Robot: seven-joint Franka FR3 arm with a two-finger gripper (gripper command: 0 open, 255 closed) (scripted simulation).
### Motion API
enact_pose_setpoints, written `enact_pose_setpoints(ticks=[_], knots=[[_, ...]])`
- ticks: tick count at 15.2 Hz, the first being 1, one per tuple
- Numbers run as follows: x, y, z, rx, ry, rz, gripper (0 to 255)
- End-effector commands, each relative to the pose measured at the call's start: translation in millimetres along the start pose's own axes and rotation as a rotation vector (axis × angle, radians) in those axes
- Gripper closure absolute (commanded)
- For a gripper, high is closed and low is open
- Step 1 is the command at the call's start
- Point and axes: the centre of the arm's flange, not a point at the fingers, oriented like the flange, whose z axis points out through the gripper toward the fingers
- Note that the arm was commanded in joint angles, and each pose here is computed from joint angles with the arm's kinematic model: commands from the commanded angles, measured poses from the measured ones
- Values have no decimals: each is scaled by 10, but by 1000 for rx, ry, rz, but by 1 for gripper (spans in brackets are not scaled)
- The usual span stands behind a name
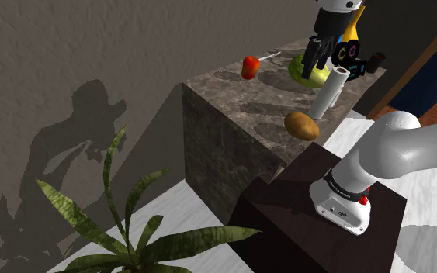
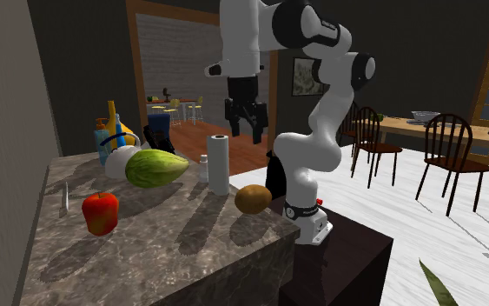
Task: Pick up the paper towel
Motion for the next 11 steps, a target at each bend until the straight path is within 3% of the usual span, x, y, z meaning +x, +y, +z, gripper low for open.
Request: enact_pose_setpoints(ticks=[1,11], knots=[[0,0,0,0,0,0,0],[-211,1316,123,4,78,34,0]])
